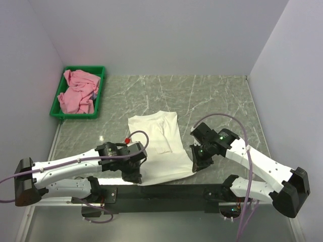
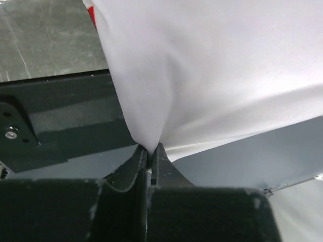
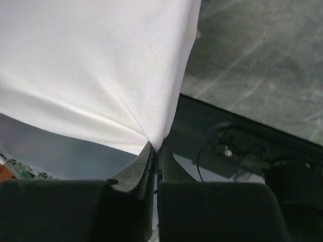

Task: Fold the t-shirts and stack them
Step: Fold the tshirt

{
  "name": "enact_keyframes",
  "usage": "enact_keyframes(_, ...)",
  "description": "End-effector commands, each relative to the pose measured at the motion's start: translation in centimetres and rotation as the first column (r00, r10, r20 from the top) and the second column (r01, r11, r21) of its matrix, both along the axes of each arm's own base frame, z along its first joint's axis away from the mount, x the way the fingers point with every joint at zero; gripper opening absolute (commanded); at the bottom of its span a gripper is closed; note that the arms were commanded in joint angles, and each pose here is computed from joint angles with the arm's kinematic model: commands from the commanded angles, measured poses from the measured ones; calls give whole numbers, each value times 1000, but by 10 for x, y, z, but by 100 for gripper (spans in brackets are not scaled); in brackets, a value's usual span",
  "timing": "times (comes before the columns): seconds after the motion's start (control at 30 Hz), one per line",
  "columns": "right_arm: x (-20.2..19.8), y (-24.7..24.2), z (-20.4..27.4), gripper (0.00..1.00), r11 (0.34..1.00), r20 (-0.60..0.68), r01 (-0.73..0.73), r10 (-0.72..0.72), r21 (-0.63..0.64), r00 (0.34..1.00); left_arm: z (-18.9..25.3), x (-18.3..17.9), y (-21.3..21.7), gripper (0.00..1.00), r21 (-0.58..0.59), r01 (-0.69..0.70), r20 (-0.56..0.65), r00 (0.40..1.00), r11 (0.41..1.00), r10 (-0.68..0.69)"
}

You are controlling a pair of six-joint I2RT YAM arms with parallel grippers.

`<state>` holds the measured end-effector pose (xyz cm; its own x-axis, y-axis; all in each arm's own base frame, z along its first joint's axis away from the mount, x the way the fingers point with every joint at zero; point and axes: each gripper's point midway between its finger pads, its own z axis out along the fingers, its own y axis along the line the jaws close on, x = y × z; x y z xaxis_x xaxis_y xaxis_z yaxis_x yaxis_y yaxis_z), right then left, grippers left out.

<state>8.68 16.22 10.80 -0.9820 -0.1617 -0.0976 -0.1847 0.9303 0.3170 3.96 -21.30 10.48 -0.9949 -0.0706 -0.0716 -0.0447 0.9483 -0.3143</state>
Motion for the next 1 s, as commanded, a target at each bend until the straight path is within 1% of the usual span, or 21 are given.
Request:
enact_keyframes(0.0,-1,-17,23,0,997,9,5,-4,-82,1000,16,-2,20,1,90,-25,-6,1000,996,26)
enact_keyframes(0.07,12,-14,31,0,996,37,13,-9,-92,999,24,12,19,1,66,-70,7,998,995,70)
enact_keyframes(0.1,22,-8,42,0,997,67,5,-1,-71,998,27,25,19,1,55,-84,56,995,995,81)
enact_keyframes(0.13,28,-5,46,0,998,74,4,1,-64,997,30,42,20,1,29,-140,76,988,990,137)
enact_keyframes(0.17,35,-2,45,0,997,72,0,5,-74,997,32,51,21,1,11,-161,90,983,987,159)
enact_keyframes(0.2,45,3,54,0,998,96,1,5,-58,995,34,60,24,1,2,-149,110,983,989,148)
enact_keyframes(0.23,51,5,57,0,999,104,2,4,-55,995,35,76,29,1,-7,-199,127,972,980,199)
enact_keyframes(0.27,58,6,55,0,998,97,-3,9,-66,995,34,84,32,1,1,-212,137,968,977,210)
enact_keyframes(0.3,68,11,63,0,999,119,-3,9,-50,993,36,91,35,1,6,-195,159,969,981,191)
enact_keyframes(0.33,74,12,64,0,999,125,-1,8,-51,992,36,103,40,1,4,-224,169,961,975,220)
enact_keyframes(0.37,82,13,62,0,998,119,-2,9,-58,993,35,111,39,1,1,-228,178,958,974,225)
enact_keyframes(0.4,92,17,69,0,999,139,1,5,-38,990,35,118,40,1,1,-217,193,958,976,213)
enact_keyframes(0.47,104,22,68,0,999,135,-6,10,-34,991,33,135,44,1,-6,-249,203,948,969,245)
enact_keyframes(0.5,115,24,76,0,1000,156,2,1,-19,988,34,141,45,1,-6,-240,214,948,971,235)
enact_keyframes(0.67,148,31,82,0,1000,171,2,1,-14,985,34,169,53,1,-9,-276,234,934,961,270)
enact_keyframes(0.83,174,36,88,0,1000,190,18,-20,10,982,39,192,61,1,-23,-308,264,916,951,303)
enact_keyframes(0.97,191,41,82,0,1000,185,15,-16,6,983,32,208,67,1,-12,-331,268,908,944,322)
